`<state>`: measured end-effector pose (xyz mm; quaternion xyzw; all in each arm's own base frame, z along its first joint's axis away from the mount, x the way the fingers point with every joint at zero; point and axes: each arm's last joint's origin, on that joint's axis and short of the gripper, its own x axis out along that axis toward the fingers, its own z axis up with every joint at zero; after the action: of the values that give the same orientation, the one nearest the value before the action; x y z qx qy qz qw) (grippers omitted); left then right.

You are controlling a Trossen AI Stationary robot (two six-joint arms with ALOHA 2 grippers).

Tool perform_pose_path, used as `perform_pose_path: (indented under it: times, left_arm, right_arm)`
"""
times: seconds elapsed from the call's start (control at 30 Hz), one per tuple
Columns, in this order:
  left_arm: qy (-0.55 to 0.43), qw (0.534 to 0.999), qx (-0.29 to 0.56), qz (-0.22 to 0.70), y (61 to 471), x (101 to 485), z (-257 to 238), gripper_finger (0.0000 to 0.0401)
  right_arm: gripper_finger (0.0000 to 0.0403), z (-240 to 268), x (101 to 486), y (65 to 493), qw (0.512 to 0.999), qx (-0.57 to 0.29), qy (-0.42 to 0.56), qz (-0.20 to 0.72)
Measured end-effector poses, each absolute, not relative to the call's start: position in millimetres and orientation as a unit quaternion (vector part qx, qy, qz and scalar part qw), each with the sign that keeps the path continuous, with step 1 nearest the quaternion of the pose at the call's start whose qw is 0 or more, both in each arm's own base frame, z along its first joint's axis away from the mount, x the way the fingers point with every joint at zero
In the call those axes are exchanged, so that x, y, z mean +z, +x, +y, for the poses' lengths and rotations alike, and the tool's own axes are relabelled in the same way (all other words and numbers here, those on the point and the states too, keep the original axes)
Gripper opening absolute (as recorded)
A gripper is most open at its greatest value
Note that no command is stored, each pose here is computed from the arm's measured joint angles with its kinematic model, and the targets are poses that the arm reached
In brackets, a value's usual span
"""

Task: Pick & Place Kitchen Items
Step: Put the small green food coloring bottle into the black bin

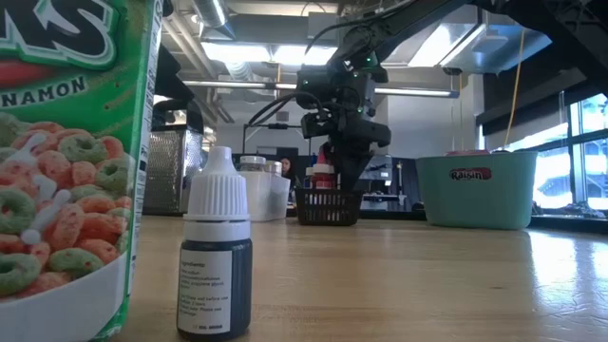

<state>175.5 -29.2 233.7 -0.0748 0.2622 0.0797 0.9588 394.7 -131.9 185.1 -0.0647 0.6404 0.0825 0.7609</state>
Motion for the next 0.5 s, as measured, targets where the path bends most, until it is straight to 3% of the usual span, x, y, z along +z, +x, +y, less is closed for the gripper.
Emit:
perform_pose_path:
  times: [0.5]
  left_arm:
    - [-0.075, 0.959, 0.080, 0.262, 175.5, 233.7, -29.2, 0.0349]
  right_arm:
    - [0.0095, -132.6, 185.4, 397.0, 0.768, 0.080, -0.068, 0.631]
